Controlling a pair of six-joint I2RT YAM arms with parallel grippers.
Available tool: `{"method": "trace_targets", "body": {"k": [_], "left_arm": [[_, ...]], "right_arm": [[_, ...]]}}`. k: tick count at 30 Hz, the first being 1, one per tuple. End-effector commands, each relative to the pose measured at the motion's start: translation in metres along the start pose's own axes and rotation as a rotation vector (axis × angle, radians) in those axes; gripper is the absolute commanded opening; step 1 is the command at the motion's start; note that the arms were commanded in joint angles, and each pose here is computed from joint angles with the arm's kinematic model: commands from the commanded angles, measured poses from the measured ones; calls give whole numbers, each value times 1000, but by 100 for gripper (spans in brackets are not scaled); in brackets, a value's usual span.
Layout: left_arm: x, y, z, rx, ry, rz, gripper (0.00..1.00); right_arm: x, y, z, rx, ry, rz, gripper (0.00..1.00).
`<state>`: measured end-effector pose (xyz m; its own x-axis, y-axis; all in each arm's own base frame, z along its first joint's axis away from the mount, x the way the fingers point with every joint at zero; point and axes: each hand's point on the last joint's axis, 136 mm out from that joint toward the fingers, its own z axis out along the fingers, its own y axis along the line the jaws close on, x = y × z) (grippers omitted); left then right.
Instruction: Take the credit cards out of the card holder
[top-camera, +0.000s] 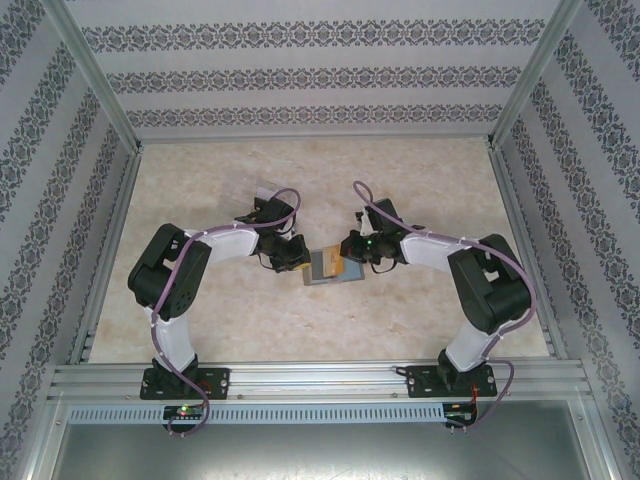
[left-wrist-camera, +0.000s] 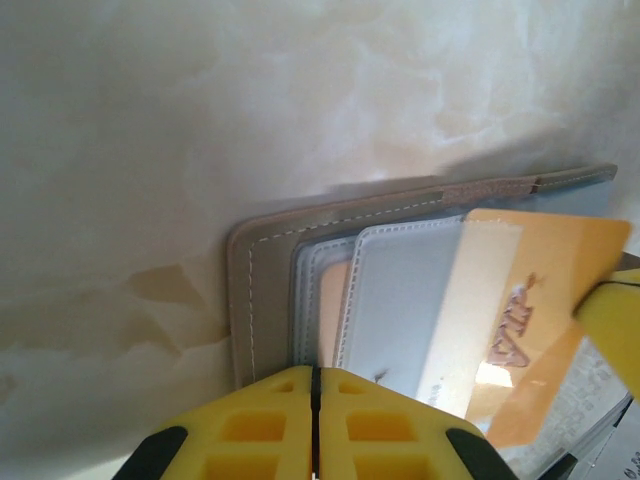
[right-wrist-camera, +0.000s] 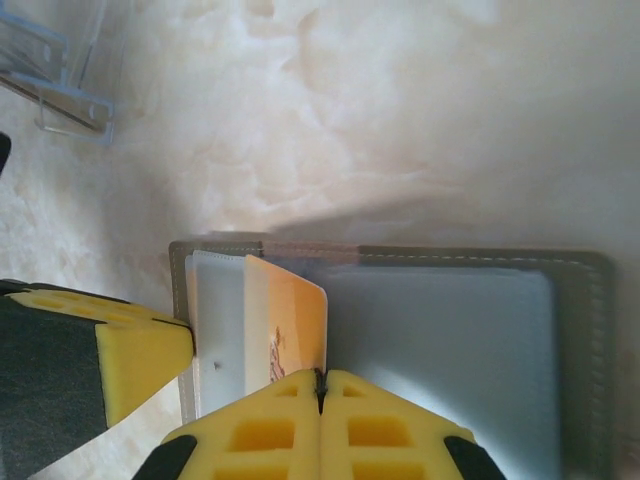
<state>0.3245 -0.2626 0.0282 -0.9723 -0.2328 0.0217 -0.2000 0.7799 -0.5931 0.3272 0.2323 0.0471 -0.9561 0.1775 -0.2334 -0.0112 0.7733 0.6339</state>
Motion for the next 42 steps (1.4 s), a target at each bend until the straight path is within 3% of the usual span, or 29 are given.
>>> {"method": "trace_targets", "body": {"k": [1,4,13,17,22,28,34,37,42], "left_arm": [[4,5,-1,-42,13,10,10],[-4,-13,-14,2,-21,45,17],[-37,-50,-74,66,-206,176,52],[-47,-68,-104,182,-264,218,69],[-47,-96,-131,370,-244,243,86],[-36,-131,-152,583,-184,308,89],[-33,-145,-159,677,-149,330,85],[-35,-151,-163,719,-146,339,77],[-38,-157,-174,749,-167,372,52]], "right_arm": [[-6,-3,-16,26,-60,-52,0],[-11,8,-29,-6,-105,-94,0],[-23,45,-75,-171,-241,-186,0],[-32,67,-92,-277,-275,-187,0],[-48,104,-112,-436,-302,-173,0],[-60,138,-120,-616,-268,-129,0],[-69,160,-125,-742,-236,-100,0],[-70,163,-124,-751,-221,-101,0],[-74,163,-127,-755,-232,-90,0]]}}
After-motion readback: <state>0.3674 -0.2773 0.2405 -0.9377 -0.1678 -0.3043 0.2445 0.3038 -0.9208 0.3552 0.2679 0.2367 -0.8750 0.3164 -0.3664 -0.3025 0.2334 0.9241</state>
